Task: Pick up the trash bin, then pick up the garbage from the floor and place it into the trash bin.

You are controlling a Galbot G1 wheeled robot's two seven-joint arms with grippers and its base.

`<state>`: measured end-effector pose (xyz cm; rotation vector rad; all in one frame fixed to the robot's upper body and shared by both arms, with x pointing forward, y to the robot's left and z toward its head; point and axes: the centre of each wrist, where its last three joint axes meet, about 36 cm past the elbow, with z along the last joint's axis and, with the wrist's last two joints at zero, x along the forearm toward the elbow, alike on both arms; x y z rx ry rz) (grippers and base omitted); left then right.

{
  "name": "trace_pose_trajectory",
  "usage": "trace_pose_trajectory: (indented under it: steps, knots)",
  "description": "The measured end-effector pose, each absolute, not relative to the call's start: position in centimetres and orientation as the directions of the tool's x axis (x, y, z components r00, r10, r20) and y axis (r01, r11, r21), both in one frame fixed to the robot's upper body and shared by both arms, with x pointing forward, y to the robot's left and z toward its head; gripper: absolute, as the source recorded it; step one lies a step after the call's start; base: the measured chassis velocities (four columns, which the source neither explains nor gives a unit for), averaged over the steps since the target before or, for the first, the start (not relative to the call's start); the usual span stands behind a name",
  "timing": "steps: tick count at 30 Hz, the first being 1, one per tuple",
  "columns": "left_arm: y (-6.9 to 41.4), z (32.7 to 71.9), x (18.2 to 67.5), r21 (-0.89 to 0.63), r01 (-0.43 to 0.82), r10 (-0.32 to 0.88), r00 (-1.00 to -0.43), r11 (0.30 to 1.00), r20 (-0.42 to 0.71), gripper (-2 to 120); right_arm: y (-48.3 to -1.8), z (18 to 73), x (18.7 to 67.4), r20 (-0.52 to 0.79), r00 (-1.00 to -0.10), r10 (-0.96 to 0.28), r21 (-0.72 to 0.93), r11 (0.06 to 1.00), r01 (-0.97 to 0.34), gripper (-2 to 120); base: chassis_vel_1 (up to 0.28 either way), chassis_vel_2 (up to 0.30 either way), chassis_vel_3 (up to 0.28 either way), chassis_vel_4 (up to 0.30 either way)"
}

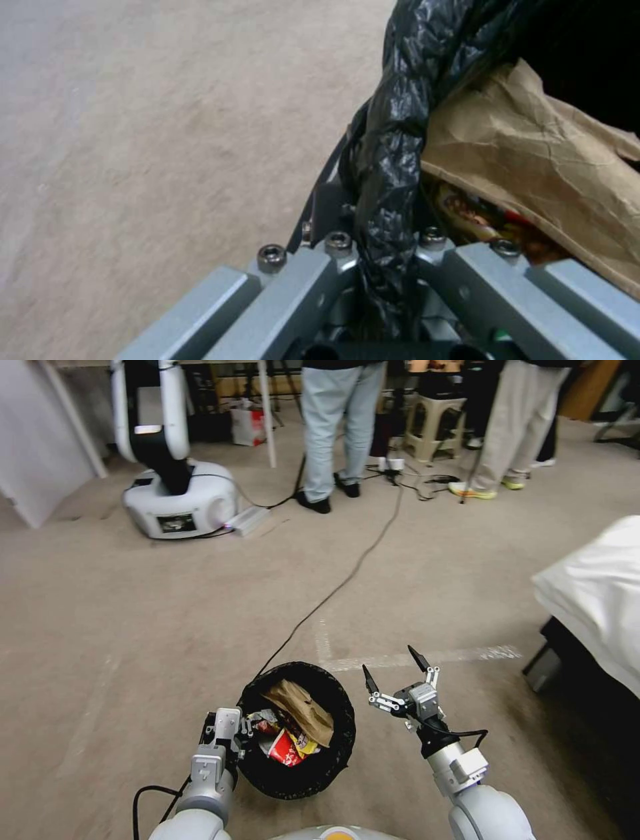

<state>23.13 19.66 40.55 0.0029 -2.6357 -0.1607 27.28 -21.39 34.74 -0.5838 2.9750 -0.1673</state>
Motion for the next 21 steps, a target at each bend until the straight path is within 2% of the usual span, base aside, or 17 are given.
trace_pose_trajectory:
  steps: [15,21]
  knots:
    - [19.57,40.32,23.30,0.102,0.027,-0.026,-0.873,0.994,0.486,0,-21.44,34.90,27.13,-0.085,-0.922,-0.377,-0.126,0.922,-0.366,100,0.003,0.002,0.002,0.004]
    - [19.21,40.45,23.19,-0.008,0.030,0.029,-0.816,1.000,0.578,0,-21.46,35.06,27.01,-0.087,-0.922,-0.377,-0.126,0.922,-0.366,100,0.000,0.000,0.000,0.000]
